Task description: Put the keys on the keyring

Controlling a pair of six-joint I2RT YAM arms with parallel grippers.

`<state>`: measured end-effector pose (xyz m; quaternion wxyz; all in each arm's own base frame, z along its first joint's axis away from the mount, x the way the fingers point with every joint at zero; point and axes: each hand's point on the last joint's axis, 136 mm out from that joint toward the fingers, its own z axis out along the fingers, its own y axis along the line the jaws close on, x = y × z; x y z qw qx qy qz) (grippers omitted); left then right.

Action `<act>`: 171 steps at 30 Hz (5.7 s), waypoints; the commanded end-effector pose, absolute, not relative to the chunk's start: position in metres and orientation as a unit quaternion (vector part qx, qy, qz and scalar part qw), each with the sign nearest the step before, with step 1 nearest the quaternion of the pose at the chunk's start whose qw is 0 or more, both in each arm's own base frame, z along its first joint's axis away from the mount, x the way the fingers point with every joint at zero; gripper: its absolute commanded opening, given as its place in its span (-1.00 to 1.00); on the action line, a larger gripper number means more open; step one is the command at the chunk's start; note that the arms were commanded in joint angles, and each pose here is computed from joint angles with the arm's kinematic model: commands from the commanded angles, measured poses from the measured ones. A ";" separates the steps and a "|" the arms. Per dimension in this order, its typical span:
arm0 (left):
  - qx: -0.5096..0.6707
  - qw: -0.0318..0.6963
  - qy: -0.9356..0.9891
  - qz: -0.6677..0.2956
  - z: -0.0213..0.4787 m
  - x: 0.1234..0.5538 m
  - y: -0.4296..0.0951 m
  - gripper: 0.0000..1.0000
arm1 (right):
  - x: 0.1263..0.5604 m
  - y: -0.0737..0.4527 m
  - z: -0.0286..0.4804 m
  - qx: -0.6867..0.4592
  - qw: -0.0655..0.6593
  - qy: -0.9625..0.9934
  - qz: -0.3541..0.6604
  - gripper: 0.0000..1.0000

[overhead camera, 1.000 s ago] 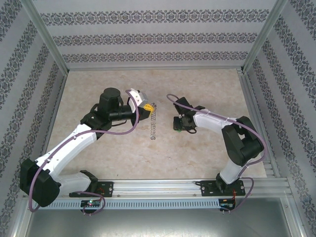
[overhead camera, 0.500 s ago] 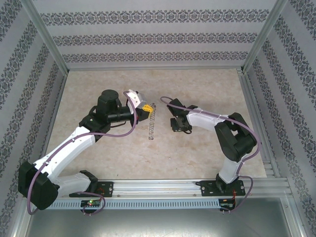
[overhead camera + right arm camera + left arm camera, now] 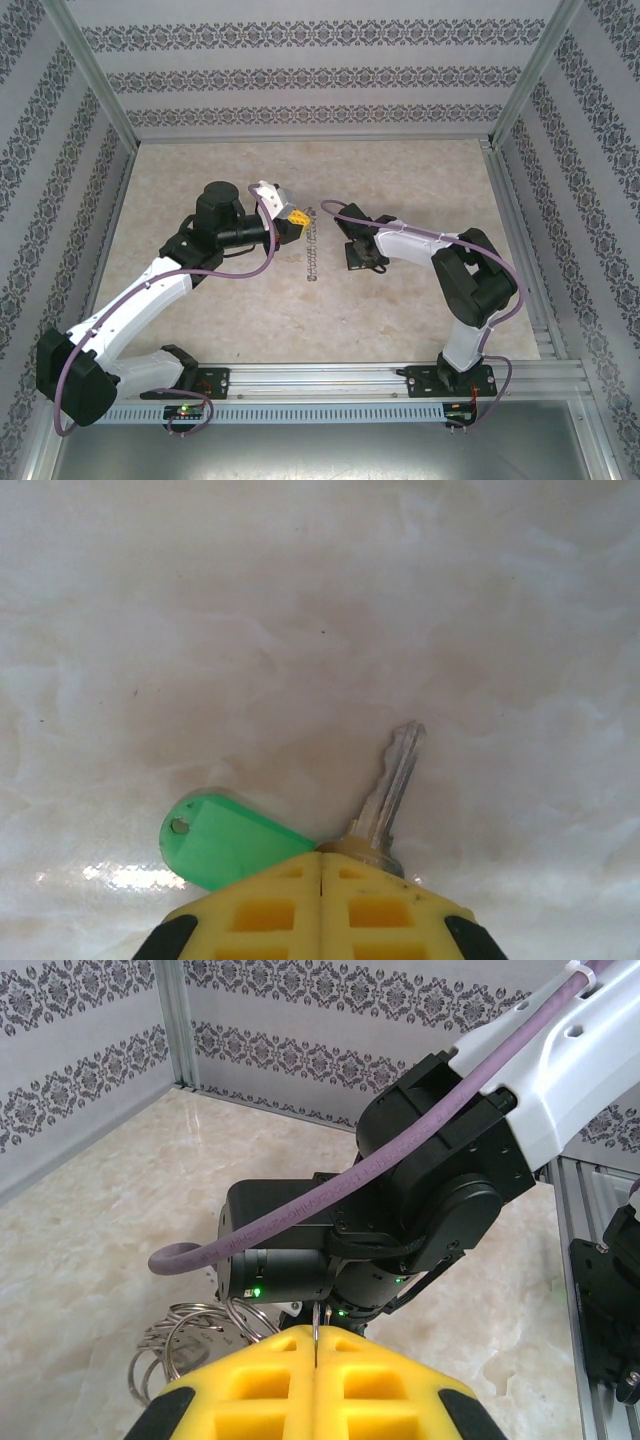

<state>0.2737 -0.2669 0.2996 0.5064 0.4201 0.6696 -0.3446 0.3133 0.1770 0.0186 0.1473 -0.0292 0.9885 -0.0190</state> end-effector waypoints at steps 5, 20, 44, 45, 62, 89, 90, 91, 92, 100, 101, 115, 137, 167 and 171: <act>0.425 0.529 0.644 -0.355 0.316 0.268 -0.271 -1.00 | 0.313 0.175 0.039 -0.044 0.168 0.985 -0.009 -1.00; 0.428 0.514 0.641 -0.376 0.317 0.274 -0.282 -1.00 | 0.361 0.199 0.232 -0.032 0.363 0.825 0.431 -1.00; 0.449 0.489 0.636 -0.392 0.313 0.290 -0.304 -1.00 | 0.284 0.237 0.323 -0.252 0.399 0.674 0.568 -1.00; 0.450 0.489 0.636 -0.392 0.314 0.290 -0.304 -1.00 | 0.283 0.239 0.323 -0.254 0.396 0.674 0.570 -1.00; 0.459 0.481 0.637 -0.390 0.313 0.288 -0.310 -1.00 | 0.270 0.267 0.316 -0.289 0.366 0.666 0.582 -1.00; 0.467 0.491 0.618 -0.399 0.327 0.274 -0.311 -1.00 | 0.299 0.255 0.289 -0.241 0.379 0.700 0.555 -1.00; 0.466 0.493 0.617 -0.398 0.328 0.274 -0.311 -1.00 | 0.298 0.255 0.287 -0.240 0.377 0.701 0.555 -1.00; 0.465 0.496 0.617 -0.397 0.329 0.275 -0.310 -1.00 | 0.298 0.255 0.285 -0.239 0.376 0.703 0.555 -1.00; 0.463 0.498 0.617 -0.396 0.330 0.275 -0.309 -1.00 | 0.297 0.254 0.283 -0.238 0.373 0.704 0.556 -1.00; 0.453 0.518 0.608 -0.396 0.339 0.276 -0.308 -1.00 | 0.284 0.256 0.269 -0.235 0.351 0.707 0.567 -1.00; 0.453 0.518 0.607 -0.397 0.339 0.276 -0.308 -1.00 | 0.282 0.258 0.270 -0.238 0.349 0.705 0.570 -1.00; 0.452 0.523 0.605 -0.397 0.340 0.278 -0.310 -1.00 | 0.280 0.229 0.291 -0.203 0.383 0.699 0.568 -0.17; 0.473 0.485 0.590 -0.440 0.334 0.272 -0.323 -1.00 | 0.263 0.251 0.336 -0.330 0.377 0.630 0.593 -0.24; 0.473 0.482 0.588 -0.445 0.337 0.272 -0.325 -1.00 | 0.253 0.254 0.310 -0.329 0.347 0.641 0.600 -0.65; 0.472 0.482 0.590 -0.444 0.337 0.273 -0.325 -1.00 | 0.252 0.255 0.310 -0.332 0.346 0.640 0.601 -0.96</act>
